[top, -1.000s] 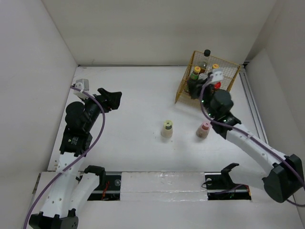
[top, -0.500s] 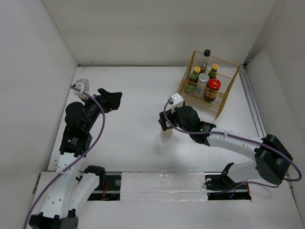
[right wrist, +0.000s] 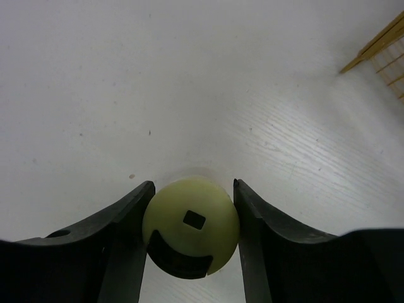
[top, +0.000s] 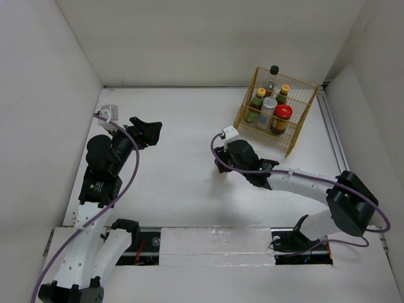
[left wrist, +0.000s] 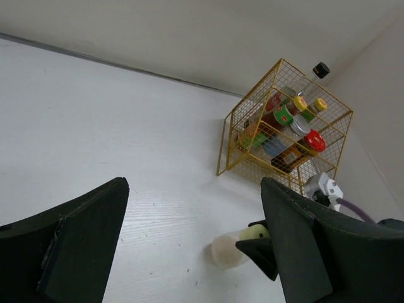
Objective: Organize the condiment bottles
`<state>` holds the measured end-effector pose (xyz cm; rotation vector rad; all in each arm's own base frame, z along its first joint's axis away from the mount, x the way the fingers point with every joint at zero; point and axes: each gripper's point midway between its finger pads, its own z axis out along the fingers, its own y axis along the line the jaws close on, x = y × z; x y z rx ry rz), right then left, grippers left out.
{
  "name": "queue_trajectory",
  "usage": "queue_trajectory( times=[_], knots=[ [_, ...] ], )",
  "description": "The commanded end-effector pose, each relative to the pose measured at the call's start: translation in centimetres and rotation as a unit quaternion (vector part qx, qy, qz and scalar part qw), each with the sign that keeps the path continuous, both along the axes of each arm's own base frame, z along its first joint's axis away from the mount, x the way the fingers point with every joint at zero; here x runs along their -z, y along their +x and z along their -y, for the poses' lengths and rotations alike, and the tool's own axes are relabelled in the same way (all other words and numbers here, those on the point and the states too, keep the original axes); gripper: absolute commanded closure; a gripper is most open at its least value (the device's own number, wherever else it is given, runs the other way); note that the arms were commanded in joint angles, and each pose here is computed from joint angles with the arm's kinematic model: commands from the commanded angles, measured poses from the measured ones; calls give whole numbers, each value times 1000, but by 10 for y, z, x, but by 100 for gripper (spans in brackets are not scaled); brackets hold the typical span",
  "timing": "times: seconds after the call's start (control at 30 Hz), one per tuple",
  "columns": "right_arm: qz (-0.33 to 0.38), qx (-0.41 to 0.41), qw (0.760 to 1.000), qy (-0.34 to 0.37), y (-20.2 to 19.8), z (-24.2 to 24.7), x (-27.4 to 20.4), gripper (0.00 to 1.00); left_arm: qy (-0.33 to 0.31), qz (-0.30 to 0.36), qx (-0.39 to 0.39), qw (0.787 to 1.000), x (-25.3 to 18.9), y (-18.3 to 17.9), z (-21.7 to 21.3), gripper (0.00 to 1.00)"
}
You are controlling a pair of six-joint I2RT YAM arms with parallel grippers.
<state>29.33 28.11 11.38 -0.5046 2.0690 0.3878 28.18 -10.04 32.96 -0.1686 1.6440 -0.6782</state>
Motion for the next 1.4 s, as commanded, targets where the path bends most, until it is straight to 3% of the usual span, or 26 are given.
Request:
queue_trajectory(
  times=[0.0, 0.17, 0.43, 0.63, 1.17, 1.3, 1.37],
  knots=[
    [102, 50, 992, 48, 33, 3, -88, 70, 0, 30, 9, 1000, -12, 0, 3, 19],
    [173, 94, 977, 81, 83, 33, -166, 74, 0, 29, 9, 1000, -12, 0, 3, 19],
    [202, 142, 964, 101, 132, 83, -198, 74, 0, 31, 9, 999, -12, -1, 3, 19],
    [195, 154, 964, 97, 153, 112, -191, 74, 1, 25, 9, 1000, -9, 2, 3, 19],
    [135, 165, 975, 61, 189, 115, -112, 73, 4, 11, 3, 1000, -2, 7, 2, 19],
    [123, 173, 976, 47, 194, 113, -95, 67, 3, 16, 3, 1000, -6, 6, 2, 19],
    [119, 173, 977, 45, 195, 113, -90, 56, 3, 16, 3, 1000, -6, 6, 2, 19]
  ],
)
